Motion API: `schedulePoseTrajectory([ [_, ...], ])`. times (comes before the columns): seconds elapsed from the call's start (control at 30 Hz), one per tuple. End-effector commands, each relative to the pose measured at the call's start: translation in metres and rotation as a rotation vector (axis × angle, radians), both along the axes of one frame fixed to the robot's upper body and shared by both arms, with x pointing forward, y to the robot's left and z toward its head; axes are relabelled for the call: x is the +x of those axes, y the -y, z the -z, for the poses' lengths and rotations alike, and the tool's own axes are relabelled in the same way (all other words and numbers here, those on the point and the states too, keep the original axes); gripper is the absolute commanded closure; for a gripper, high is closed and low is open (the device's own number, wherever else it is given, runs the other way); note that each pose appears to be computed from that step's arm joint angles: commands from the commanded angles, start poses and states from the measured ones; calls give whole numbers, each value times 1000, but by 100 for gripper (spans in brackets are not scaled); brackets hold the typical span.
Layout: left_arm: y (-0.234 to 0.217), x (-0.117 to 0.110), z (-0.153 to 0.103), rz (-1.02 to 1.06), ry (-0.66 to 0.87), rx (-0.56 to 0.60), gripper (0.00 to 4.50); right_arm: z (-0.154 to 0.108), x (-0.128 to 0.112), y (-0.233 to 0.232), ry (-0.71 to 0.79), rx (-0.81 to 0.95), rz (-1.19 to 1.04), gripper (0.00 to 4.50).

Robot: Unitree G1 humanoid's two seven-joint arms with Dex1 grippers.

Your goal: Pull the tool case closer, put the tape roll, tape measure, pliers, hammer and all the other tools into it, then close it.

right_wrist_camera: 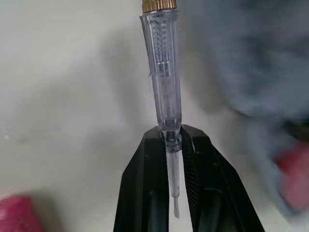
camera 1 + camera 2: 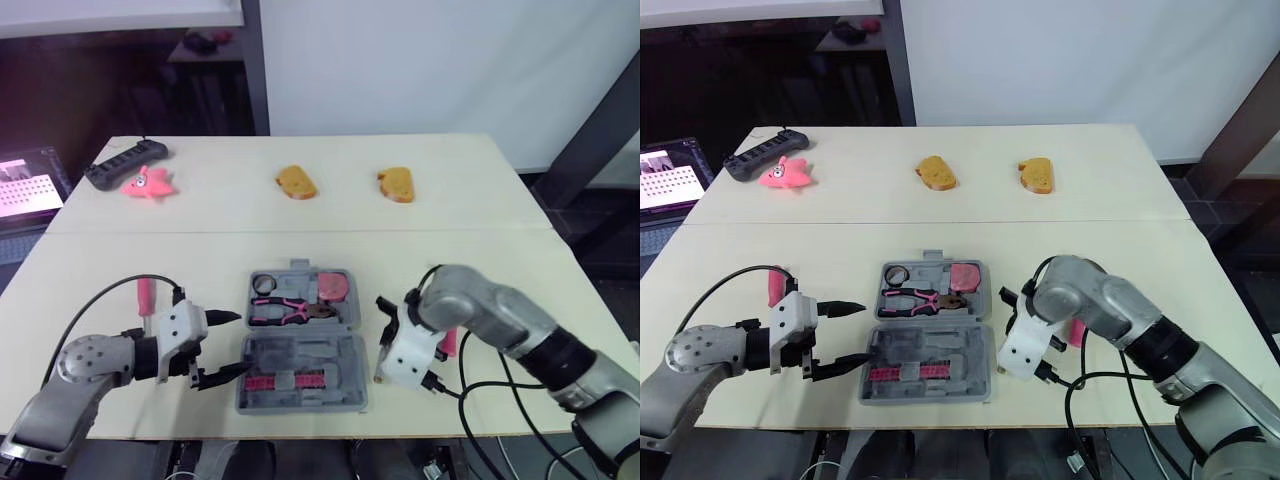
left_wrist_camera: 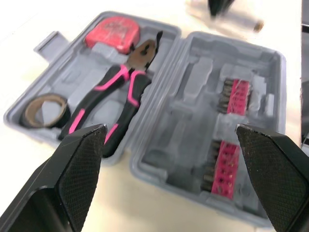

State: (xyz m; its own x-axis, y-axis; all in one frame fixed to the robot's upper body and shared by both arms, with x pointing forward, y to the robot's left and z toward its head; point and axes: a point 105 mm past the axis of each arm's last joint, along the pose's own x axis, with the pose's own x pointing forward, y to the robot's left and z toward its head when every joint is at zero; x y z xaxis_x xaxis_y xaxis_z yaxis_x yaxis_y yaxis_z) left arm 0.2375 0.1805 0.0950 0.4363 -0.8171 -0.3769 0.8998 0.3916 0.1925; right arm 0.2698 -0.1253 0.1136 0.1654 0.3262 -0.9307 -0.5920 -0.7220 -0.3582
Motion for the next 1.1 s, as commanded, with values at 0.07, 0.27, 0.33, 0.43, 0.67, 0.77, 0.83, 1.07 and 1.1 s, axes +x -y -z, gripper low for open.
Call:
schedulePoseTrajectory([
  [0.07,1,3,-6,4,27,-7,0,-41,-25,11,-323,267,423,446],
  [0.27,1,0,-5,11,28,-14,0,-42,1,26,-546,636,1255,446],
  [0.33,1,-1,-4,20,27,-17,0,-30,2,33,-595,703,1435,446],
  [0.43,1,-2,-3,25,23,-18,0,3,-7,49,-601,795,1616,446],
  [0.67,2,-1,-4,30,25,-22,0,52,-39,36,-554,980,1875,446],
  [0.77,2,-2,-5,30,25,-21,0,59,-35,35,-469,1039,1999,446],
  [0.83,1,-2,-6,27,26,-19,0,63,-35,33,-449,1043,2044,446],
  [1.07,0,-3,-8,23,27,-15,0,86,-43,28,-430,995,2204,401],
  [1.1,0,-3,-8,23,27,-15,0,86,-43,28,-435,1002,2218,348],
])
